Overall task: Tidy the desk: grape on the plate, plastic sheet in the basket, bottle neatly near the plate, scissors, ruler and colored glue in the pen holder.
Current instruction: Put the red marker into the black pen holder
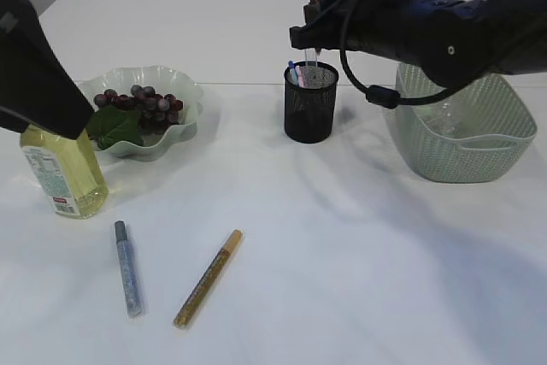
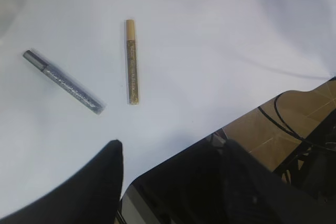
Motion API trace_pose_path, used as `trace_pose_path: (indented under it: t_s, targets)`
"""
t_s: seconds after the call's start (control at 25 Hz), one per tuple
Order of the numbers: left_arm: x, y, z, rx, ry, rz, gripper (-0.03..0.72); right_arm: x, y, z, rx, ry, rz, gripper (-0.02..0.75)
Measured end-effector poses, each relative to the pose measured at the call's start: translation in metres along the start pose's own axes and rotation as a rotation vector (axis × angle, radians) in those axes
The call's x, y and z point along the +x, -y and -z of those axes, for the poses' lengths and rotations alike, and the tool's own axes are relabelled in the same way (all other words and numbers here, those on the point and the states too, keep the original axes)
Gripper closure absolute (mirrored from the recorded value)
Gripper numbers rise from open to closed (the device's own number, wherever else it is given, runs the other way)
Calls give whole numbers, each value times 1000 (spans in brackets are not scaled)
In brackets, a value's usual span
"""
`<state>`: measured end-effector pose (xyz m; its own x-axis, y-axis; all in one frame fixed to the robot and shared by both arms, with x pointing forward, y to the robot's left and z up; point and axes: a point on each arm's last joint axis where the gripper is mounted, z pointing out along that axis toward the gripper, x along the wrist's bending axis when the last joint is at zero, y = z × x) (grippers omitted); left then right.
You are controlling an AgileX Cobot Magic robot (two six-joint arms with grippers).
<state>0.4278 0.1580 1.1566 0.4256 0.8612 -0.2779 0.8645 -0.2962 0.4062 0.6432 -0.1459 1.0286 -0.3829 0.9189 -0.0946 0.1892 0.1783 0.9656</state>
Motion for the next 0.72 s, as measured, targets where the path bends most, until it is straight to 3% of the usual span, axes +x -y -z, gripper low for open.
trace_pose_path:
  t_s: [0.24,0.72]
  targets:
    - [0,0,0,0,0,0,254,-18,16,-15,22,50,-54,574]
    - [0,0,0,0,0,0,312,-19,33,-35,5,59,-61,575]
